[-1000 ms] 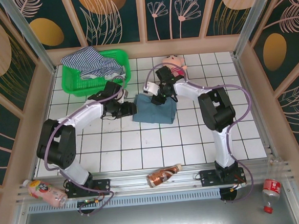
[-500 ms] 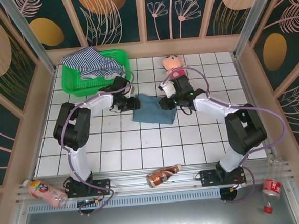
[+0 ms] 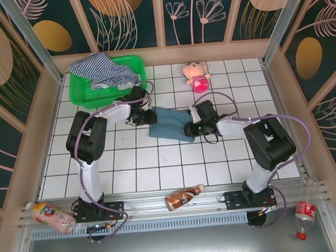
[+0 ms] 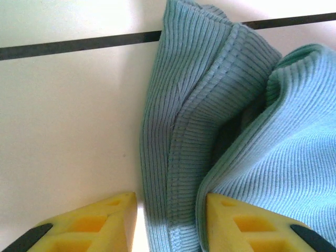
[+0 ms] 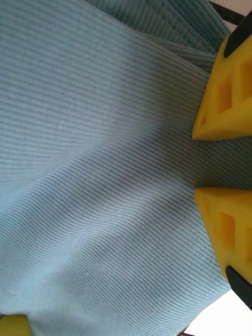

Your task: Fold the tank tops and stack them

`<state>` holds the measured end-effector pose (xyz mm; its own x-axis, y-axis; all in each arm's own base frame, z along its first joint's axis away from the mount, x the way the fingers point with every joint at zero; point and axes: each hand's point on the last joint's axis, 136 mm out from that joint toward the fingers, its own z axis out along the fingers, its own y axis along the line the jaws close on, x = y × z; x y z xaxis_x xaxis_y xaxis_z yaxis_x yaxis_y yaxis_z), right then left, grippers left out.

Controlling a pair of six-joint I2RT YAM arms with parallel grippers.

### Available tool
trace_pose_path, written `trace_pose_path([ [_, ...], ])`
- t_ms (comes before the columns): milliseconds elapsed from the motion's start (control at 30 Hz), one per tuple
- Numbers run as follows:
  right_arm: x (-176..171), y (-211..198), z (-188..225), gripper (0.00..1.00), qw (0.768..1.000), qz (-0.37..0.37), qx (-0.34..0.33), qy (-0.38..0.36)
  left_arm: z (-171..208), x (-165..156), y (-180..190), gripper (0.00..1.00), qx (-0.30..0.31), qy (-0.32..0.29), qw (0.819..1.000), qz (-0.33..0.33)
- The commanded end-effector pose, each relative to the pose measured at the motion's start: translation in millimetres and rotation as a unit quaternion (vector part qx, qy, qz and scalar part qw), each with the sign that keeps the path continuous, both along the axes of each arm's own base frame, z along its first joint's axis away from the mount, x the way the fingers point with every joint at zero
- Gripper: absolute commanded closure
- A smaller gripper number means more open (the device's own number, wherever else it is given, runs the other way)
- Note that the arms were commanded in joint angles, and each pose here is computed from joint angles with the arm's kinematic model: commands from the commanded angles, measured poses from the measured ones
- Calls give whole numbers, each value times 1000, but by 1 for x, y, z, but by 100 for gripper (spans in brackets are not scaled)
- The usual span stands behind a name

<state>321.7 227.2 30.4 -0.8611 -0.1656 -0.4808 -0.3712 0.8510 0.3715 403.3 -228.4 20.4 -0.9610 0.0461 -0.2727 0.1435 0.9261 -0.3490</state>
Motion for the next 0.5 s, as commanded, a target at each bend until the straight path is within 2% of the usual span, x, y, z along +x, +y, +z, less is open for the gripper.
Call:
trace_pose_path([
  [0, -11, -30, -32, 70, 997, -48, -49, 42, -7, 0, 2, 61, 10, 11, 1000, -1],
  [100, -5, -28, -10, 68, 998, -49, -33, 18, 1, -1, -4, 60, -12, 13, 1000, 0],
  [200, 5, -35, 15, 63, 997, -81, -22, 2, 10, -4, -8, 60, -28, 12, 1000, -3],
  [333, 21, -56, 27, 52, 990, -140, -32, -9, 34, -2, -16, 57, -61, -4, 998, -4],
  [400, 31, -65, 27, 46, 985, -164, -47, -12, 43, 0, -14, 56, -57, -14, 998, -1],
  [467, 41, -58, 29, 46, 986, -164, -30, -11, 50, 2, -7, 54, -37, -22, 999, 4],
])
